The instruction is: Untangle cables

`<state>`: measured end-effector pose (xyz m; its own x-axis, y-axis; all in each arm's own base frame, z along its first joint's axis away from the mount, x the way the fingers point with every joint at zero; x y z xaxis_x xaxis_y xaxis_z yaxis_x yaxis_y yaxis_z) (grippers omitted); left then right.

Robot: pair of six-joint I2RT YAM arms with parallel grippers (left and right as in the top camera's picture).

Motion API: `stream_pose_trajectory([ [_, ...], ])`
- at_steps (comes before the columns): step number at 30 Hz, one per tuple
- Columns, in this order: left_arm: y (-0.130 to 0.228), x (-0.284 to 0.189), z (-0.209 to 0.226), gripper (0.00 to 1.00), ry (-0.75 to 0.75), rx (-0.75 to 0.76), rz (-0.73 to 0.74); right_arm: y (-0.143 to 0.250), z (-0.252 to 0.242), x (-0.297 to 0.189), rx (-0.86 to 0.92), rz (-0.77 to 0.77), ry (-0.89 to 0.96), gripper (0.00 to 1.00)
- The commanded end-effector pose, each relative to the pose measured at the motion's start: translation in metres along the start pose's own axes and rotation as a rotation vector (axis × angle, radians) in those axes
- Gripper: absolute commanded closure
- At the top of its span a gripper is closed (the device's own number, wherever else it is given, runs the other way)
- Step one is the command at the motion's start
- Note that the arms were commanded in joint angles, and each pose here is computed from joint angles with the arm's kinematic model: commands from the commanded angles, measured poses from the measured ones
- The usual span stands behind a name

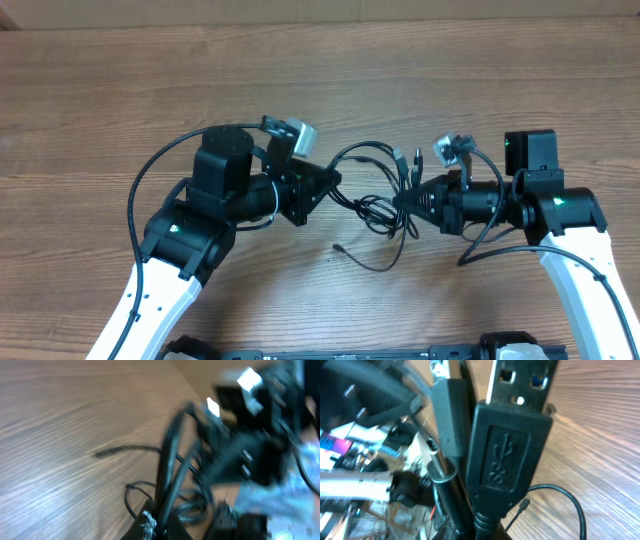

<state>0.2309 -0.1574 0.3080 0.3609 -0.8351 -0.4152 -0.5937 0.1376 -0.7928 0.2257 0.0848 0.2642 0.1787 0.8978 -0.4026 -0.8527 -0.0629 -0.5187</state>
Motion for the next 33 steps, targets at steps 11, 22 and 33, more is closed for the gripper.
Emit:
stream_pose_trajectory([
  [11, -0.003, -0.027, -0.025, 0.96, 0.117, 0.255, -0.055, -0.017, -0.015, -0.021, 0.133, -0.14, 0.117, 0.96],
  [22, -0.014, -0.058, -0.052, 0.96, 0.123, 0.375, -0.187, -0.012, -0.025, -0.037, 0.374, -0.184, 0.136, 0.0],
  [33, -0.016, -0.064, -0.055, 0.96, 0.093, 0.392, -0.214, -0.009, -0.008, -0.035, 0.201, -0.145, -0.064, 0.0],
])
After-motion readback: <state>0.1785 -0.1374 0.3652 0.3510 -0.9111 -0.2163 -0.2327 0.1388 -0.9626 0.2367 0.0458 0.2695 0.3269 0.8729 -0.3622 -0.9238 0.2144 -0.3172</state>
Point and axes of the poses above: each gripper's point midway between its finger pads, its own x axis out along the fingers, its own z axis along the line the jaws close on, y = z × x, the point moved 9 cm from there along -x, back along the fingers, and after that the axes turned 9 degrees about x, right-handed, at the moved point
